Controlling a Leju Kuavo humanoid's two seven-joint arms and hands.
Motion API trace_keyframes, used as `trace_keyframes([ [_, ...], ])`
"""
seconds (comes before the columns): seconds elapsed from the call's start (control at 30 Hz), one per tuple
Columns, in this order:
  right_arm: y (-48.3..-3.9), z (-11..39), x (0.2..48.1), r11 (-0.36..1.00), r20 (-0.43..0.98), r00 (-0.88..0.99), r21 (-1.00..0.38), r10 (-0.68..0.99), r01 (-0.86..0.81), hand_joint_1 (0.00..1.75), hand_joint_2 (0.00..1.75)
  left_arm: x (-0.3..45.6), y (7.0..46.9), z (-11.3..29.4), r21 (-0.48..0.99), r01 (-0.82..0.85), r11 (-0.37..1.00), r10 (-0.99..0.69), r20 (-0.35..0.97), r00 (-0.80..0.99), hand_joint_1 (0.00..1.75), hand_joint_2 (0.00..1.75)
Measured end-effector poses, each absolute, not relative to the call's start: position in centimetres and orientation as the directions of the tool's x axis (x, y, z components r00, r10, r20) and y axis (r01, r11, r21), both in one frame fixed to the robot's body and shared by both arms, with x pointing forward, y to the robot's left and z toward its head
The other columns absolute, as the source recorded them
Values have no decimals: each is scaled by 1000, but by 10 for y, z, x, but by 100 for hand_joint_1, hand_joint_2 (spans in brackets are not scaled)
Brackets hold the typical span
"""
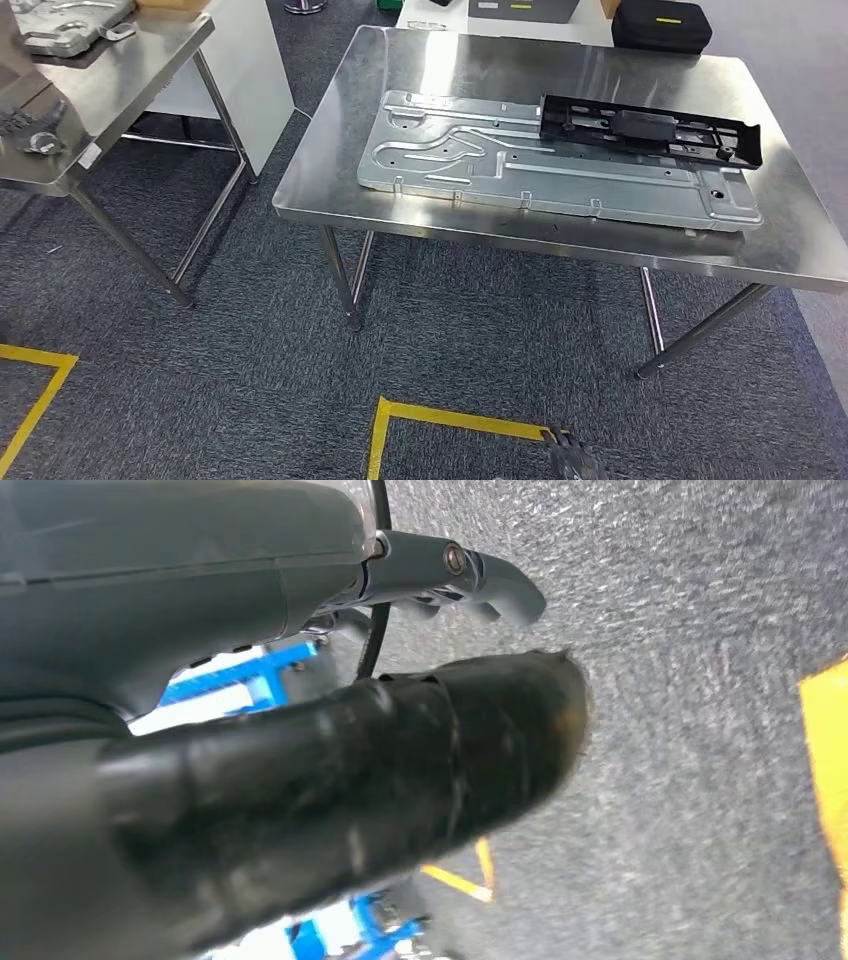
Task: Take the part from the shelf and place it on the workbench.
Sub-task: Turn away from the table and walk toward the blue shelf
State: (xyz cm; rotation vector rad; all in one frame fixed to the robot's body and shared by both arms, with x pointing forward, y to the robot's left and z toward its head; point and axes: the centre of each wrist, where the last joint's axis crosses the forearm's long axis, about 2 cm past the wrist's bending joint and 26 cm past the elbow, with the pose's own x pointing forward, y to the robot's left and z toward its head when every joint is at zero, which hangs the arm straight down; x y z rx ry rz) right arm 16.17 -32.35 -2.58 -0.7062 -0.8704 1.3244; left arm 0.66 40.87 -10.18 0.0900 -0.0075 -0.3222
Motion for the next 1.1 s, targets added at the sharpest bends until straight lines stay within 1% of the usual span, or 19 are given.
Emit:
trace_keyframes([
  [0.27,-348,-80,106,280,86,300,-660,950,-698,0,175,11,403,-103,92,327,941,-330,15,944,0,0],
  [0.47,-365,-100,65,500,38,547,-464,836,-732,0,175,18,401,-103,95,329,940,-333,41,942,0,0],
  [0.57,-364,-106,43,675,47,701,-321,712,-664,0,175,16,400,-103,92,325,941,-330,39,943,0,0],
  [0.63,-360,-108,29,815,72,824,-213,563,-538,0,175,17,400,-103,91,321,943,-326,38,945,0,0],
  [0.7,-357,-110,17,908,83,909,-138,409,-396,0,175,16,399,-103,89,318,944,-322,36,946,0,0],
  [0.77,-355,-111,12,943,83,943,-112,322,-313,0,175,16,399,-103,88,316,945,-320,36,947,0,0],
  [0.9,-356,-111,9,970,76,969,-80,236,-230,0,175,20,389,-105,69,314,947,-318,50,947,0,0],
  [1.1,-337,-113,2,982,46,981,19,189,-190,0,175,17,390,-105,63,314,947,-317,44,947,0,0],
])
